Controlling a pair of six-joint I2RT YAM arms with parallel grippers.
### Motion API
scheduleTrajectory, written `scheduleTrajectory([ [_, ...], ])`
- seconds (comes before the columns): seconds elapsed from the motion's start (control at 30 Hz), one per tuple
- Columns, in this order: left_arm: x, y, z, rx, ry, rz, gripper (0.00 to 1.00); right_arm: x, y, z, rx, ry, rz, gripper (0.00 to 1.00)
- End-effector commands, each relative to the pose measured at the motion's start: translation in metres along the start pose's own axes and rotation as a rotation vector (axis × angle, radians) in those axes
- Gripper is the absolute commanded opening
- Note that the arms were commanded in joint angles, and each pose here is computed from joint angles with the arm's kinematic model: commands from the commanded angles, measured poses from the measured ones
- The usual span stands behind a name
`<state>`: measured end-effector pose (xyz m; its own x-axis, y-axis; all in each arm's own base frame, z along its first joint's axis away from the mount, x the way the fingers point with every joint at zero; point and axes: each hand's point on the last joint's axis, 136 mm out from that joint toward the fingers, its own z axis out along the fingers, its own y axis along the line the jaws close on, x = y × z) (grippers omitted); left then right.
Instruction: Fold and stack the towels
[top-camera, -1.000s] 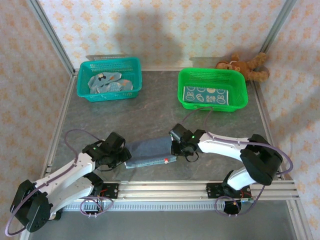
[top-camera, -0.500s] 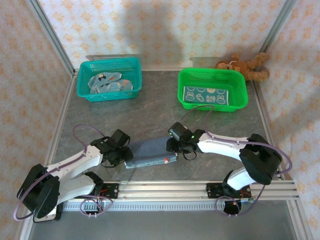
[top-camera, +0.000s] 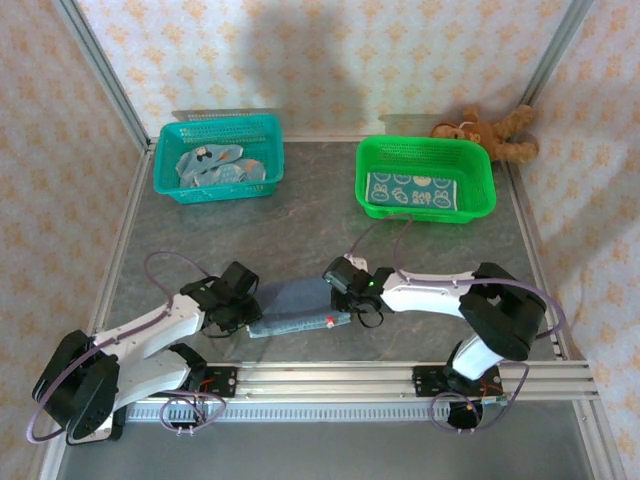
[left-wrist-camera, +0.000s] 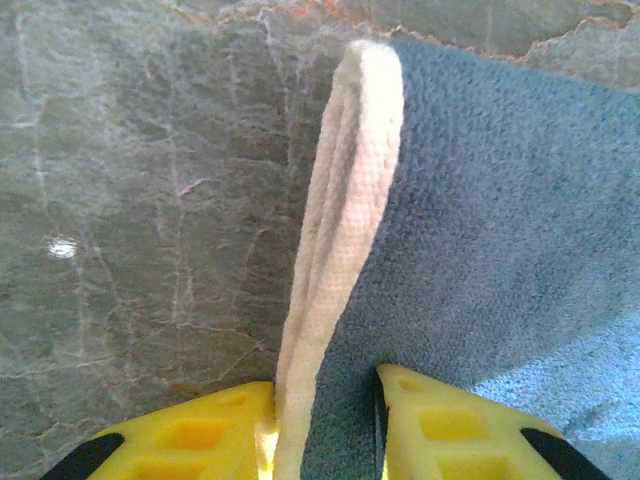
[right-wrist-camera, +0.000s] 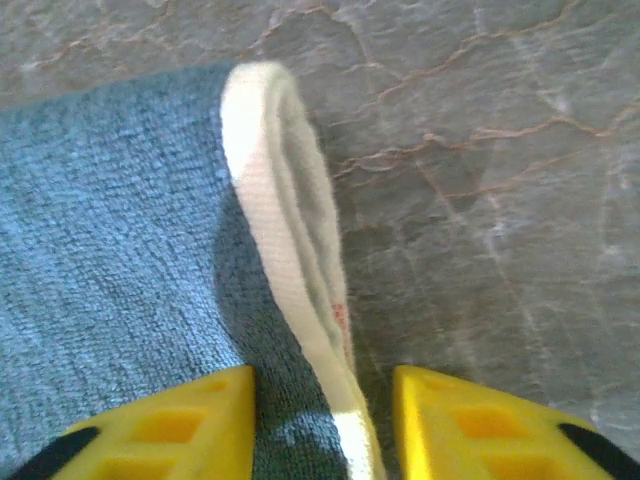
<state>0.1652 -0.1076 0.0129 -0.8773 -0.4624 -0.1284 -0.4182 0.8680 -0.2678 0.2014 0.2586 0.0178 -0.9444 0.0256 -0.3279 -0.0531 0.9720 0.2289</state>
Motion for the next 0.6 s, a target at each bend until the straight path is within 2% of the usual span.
scheduleTrajectory([
  [0.0, 0.005, -0.003, 0.010, 0.037, 0.014, -0.012, 0.31, 0.023, 0.005, 0.020, 0.011, 0.047, -0.010, 0.21],
  [0.1, 0.001, -0.006, 0.005, 0.045, 0.001, -0.006, 0.32, 0.021, 0.002, 0.017, 0.024, 0.034, -0.003, 0.07],
  [0.17, -0.002, -0.008, -0.001, 0.046, -0.016, 0.002, 0.38, 0.014, -0.001, 0.008, 0.042, 0.008, -0.006, 0.01],
  [0.3, -0.016, -0.013, -0.019, 0.054, -0.085, 0.014, 0.60, -0.008, 0.000, -0.022, 0.069, -0.063, -0.028, 0.00],
  [0.33, -0.020, -0.014, -0.024, 0.057, -0.106, 0.012, 0.72, -0.014, 0.000, -0.031, 0.082, -0.080, -0.035, 0.00],
  [0.43, -0.029, -0.020, -0.038, 0.087, -0.158, 0.012, 0.90, -0.035, -0.002, -0.055, 0.127, -0.119, -0.041, 0.00],
  [0.5, -0.035, -0.024, -0.046, 0.108, -0.189, 0.010, 1.00, -0.051, -0.002, -0.071, 0.145, -0.143, -0.040, 0.00],
  [0.57, -0.038, -0.028, -0.052, 0.127, -0.210, 0.013, 1.00, -0.068, -0.001, -0.085, 0.148, -0.167, -0.031, 0.00],
])
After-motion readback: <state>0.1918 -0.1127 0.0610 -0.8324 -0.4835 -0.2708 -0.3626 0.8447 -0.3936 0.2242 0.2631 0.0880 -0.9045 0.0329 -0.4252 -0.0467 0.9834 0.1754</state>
